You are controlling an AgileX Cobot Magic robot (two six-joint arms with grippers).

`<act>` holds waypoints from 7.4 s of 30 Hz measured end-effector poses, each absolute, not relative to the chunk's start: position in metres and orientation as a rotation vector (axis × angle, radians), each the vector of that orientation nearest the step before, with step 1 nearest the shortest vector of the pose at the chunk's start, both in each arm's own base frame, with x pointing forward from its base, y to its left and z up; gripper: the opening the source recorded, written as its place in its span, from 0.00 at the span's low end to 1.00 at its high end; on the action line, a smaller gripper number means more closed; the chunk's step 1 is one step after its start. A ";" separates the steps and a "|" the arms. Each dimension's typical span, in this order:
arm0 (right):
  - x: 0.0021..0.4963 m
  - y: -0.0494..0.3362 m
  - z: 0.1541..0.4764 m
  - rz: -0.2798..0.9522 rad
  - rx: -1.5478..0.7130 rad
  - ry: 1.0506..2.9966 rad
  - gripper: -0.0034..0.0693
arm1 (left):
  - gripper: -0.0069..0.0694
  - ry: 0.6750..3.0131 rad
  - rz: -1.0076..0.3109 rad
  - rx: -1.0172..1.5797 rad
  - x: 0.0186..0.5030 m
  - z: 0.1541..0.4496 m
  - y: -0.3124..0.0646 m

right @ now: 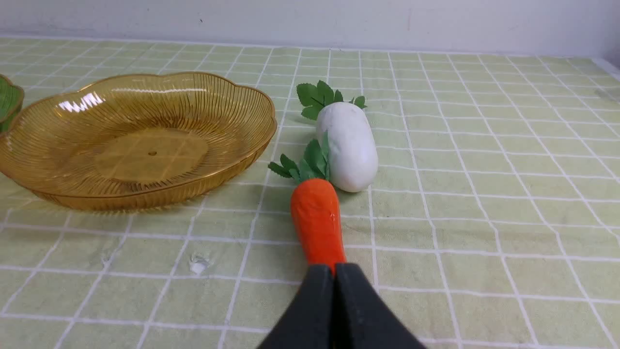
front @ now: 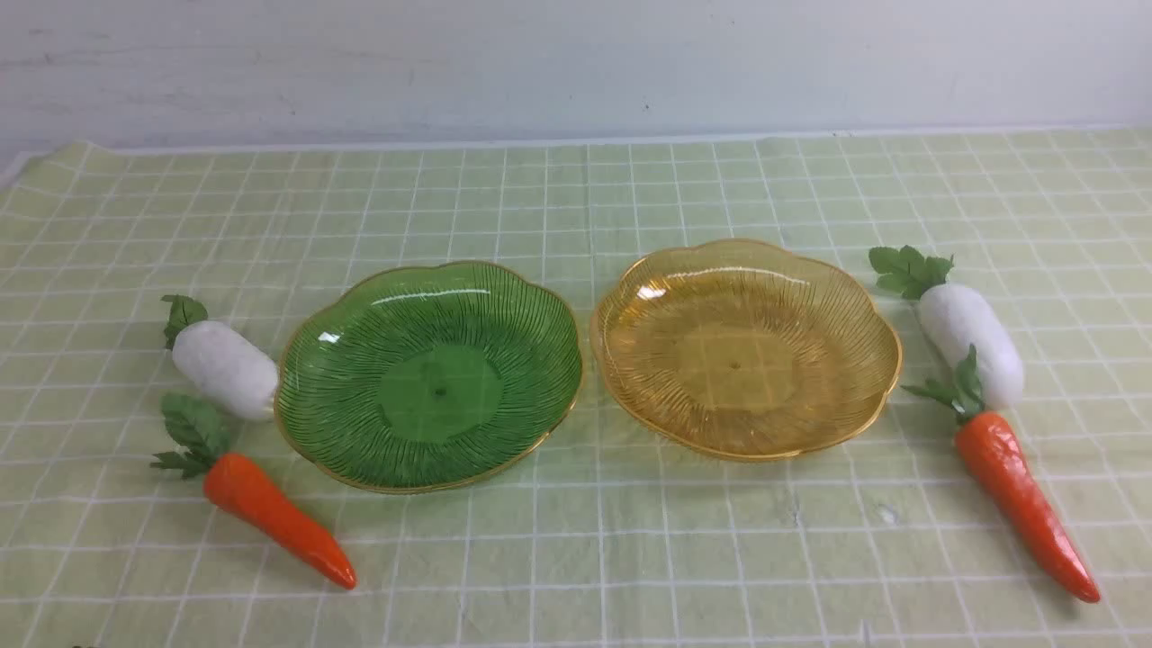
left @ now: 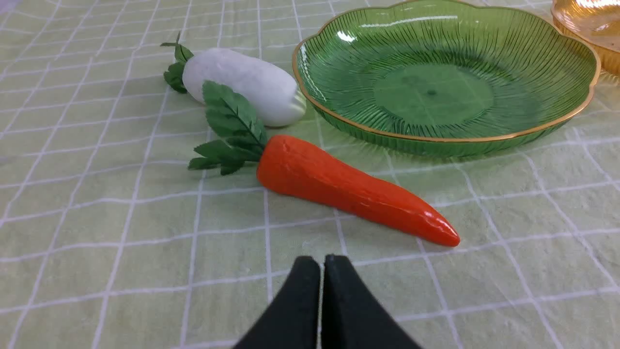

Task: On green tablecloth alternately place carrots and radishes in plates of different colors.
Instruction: 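Place the white radish on the plate, then pick up the vegetable and place it in the green plate with the right gripper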

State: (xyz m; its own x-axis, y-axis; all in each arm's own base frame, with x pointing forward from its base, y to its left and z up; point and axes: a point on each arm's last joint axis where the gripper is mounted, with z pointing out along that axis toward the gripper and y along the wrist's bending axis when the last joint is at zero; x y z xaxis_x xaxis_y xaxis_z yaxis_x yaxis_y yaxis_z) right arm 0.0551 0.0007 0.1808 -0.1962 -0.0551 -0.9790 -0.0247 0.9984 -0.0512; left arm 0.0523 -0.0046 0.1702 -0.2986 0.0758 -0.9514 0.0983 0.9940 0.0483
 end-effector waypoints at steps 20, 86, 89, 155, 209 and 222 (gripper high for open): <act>0.055 0.001 0.181 -0.027 -0.059 1.768 0.03 | 0.08 1.876 -0.022 0.126 0.052 0.170 -0.005; 0.048 0.002 0.257 0.431 0.314 1.359 0.03 | 0.08 1.441 -0.992 -0.459 0.037 0.292 -0.023; 0.053 0.002 0.280 0.342 0.242 1.377 0.03 | 0.08 1.630 -0.897 -0.343 0.049 0.302 -0.031; 0.471 0.001 0.171 -0.116 -0.163 2.882 0.68 | 0.40 2.670 -0.427 -0.023 0.154 0.264 -0.035; 0.439 0.103 0.275 0.213 -0.393 2.745 0.95 | 0.40 2.608 -0.406 -0.066 0.160 0.267 -0.034; 0.329 0.057 0.242 -0.178 -0.284 3.015 0.84 | 0.40 2.609 -0.406 -0.066 0.159 0.267 -0.034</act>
State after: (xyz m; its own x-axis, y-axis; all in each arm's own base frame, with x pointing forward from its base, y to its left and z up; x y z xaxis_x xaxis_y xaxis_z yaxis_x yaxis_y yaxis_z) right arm 0.3291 0.0565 0.2421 -0.9767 -0.1919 -0.0961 -0.1792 0.9757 -0.1263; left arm 0.1595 -0.0336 0.2669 -0.8764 -0.1199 -0.4664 0.0276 0.9544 -0.2972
